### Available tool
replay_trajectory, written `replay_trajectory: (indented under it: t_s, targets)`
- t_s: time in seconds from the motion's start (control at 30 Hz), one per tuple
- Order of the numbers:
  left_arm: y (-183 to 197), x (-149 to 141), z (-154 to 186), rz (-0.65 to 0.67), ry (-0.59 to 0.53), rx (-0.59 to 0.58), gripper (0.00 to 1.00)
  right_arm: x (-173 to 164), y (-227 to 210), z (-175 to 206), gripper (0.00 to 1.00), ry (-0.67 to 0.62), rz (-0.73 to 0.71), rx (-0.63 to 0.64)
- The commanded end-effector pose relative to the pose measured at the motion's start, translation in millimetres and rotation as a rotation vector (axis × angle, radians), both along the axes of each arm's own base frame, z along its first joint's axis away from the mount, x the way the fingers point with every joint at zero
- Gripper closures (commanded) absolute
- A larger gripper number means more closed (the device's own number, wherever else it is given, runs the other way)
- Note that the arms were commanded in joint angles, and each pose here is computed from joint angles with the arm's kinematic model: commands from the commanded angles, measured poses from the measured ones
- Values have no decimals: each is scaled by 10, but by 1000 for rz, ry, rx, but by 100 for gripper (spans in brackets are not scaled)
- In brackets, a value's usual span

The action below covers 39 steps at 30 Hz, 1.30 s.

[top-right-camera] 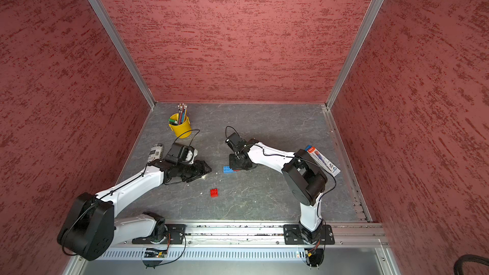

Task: Assemble the letter y with lego
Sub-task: Assemble the lego brick with the lego brick.

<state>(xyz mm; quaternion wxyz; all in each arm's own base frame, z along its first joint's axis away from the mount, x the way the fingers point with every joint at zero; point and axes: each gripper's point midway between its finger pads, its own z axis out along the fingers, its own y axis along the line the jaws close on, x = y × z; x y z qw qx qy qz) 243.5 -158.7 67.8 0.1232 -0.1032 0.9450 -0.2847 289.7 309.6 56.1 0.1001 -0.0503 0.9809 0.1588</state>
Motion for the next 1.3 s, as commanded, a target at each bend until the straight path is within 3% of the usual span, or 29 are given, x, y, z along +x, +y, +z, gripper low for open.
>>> replay_trajectory:
  t_s: [0.0, 0.83, 1.27]
  targets:
    - [-19, 53, 66, -16, -39, 0, 28, 17, -55, -135, 78, 7, -24, -32]
    - [20, 6, 33, -6, -40, 10, 28, -100, -205, -397, 81, 18, -41, -221]
    - [33, -21, 8, -5, -35, 13, 28, -110, -131, -354, 80, 9, -59, -188]
